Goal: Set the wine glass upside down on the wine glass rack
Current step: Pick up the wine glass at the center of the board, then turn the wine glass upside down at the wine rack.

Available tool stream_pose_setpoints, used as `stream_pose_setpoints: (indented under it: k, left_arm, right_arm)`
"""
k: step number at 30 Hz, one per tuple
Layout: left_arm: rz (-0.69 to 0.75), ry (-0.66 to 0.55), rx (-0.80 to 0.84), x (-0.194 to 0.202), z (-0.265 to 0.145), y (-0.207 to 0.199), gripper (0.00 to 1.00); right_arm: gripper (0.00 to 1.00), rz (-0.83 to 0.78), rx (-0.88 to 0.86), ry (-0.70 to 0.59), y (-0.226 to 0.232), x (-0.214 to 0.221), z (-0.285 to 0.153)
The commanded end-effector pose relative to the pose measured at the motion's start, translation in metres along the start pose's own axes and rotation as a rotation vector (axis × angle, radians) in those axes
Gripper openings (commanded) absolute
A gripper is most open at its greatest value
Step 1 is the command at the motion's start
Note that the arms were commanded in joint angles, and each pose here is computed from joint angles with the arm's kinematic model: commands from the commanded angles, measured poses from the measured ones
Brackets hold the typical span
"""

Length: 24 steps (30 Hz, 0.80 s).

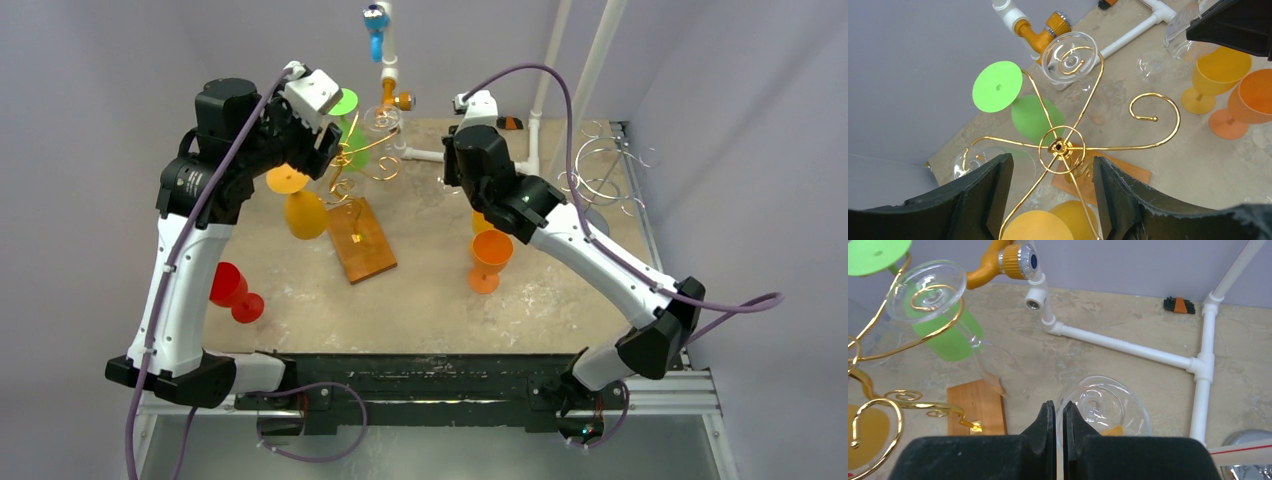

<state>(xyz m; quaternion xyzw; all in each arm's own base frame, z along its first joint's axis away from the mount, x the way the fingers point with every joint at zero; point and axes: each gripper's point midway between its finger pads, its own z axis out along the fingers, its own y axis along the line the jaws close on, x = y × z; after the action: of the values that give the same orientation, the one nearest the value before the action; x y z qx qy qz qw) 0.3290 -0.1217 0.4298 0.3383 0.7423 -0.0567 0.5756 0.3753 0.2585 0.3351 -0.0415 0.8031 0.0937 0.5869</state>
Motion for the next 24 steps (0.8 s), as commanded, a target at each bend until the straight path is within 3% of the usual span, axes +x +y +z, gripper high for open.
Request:
stream_pose_setpoints:
  k: [1,8,14,24]
  left_arm:
    - [-0.044,-0.043,0.095,-0.008,-0.008,-0.021,0.64]
    - [-0.07,-0.084,0.199,-0.016,-0.009,-0.04,0.64]
    - [-0.138,-0.091,0.331,-0.016,-0.003,-0.064,0.64]
    - [-0.278,-0.197,0.459,-0.042,0.01,-0.081,0.69]
  right_arm:
    - [0.0,0.068,0.014,-0.166,-0.003,-0.068,-0.046]
    - [0.0,0.076,-0.025,-0.223,0.005,-0.109,-0.117]
    - [0.0,0.125,-0.124,-0.327,0.012,-0.17,-0.171]
    - [0.0,0.218,-0.299,-0.472,0.028,-0.218,-0.203]
